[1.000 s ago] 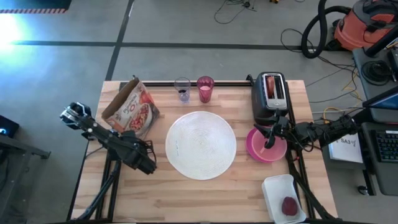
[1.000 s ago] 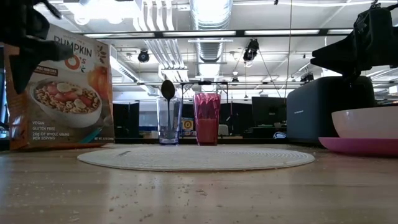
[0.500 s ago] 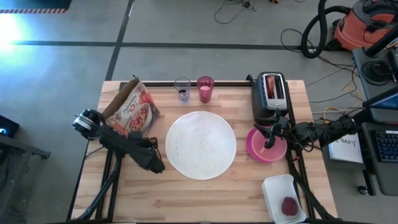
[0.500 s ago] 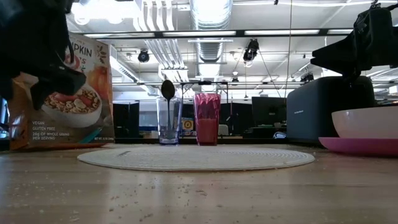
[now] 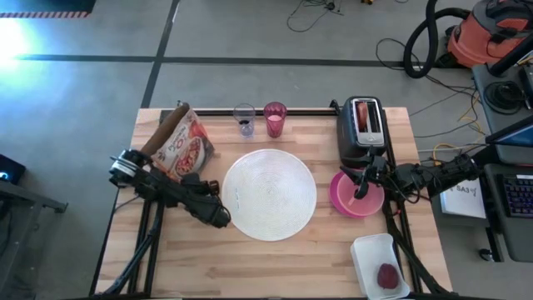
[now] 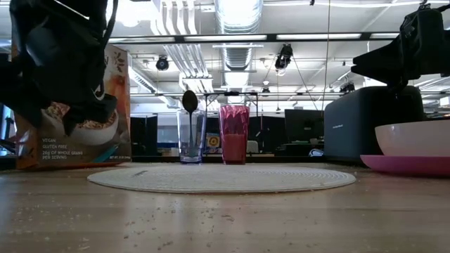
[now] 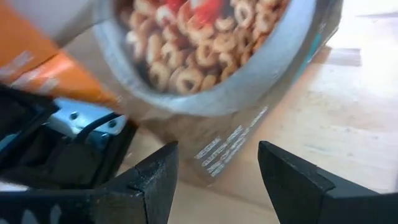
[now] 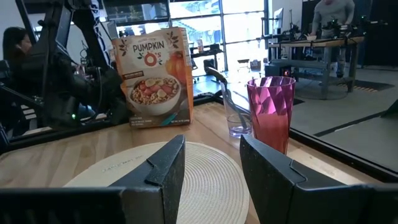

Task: Arrange a breakfast setting
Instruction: Move the cereal box to the top left of the table

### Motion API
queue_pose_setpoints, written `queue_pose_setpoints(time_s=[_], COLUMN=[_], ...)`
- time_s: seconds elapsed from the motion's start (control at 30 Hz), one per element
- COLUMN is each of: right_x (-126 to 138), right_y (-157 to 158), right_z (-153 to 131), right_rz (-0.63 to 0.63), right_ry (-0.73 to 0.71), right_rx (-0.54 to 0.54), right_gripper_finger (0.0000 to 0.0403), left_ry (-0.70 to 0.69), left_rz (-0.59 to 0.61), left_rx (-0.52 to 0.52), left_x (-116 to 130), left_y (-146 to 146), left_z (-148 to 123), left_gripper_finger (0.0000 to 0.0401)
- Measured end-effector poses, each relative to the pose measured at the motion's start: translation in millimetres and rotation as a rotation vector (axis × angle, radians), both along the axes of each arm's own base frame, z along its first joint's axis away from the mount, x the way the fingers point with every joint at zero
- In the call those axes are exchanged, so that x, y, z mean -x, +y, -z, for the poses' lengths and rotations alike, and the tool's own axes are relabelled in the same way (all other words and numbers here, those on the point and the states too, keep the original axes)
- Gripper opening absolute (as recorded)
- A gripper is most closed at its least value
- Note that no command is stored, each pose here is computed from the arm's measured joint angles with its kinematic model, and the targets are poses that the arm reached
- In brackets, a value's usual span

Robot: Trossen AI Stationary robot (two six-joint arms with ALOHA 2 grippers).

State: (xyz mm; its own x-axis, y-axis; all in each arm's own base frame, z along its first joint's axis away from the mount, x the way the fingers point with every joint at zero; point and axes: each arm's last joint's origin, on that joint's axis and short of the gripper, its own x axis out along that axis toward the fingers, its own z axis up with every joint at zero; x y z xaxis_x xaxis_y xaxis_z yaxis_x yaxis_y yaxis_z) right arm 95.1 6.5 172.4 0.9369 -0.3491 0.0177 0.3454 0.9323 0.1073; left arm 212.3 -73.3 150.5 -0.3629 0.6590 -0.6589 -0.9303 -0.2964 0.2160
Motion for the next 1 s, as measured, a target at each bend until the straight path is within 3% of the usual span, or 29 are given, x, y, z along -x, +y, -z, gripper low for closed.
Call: queue_pose_setpoints(time_s=[0.3, 0.53, 0.67, 0.77, 1.0], right_x=[0, 0, 0, 0, 0], right_y=[0, 0, 0, 0, 0], right_z=[0, 0, 0, 0, 0], right_rz=[0.0, 0.0, 0.0, 0.0, 0.0], right_ry=[0.0, -0.001, 0.0, 0.0, 0.0], right_rx=[0.0, 0.0, 0.0, 0.0, 0.0], right_gripper_finger=[0.0144, 0.0144, 0.0144, 0.0144, 0.0144], left_ry=[-0.028, -0.079, -0.037, -0.17, -0.247], left_rz=[0.037, 0.034, 0.029, 0.061, 0.217], left_rx=[-0.022, 0.043, 0.027, 0.046, 0.108], left_x=[-7, -15, -16, -21, -5], left_y=[10, -1, -14, -20, -4], left_z=[2, -5, -28, -51, -102], left_gripper_finger=[0.0203, 0.0203, 0.0203, 0.0203, 0.0203])
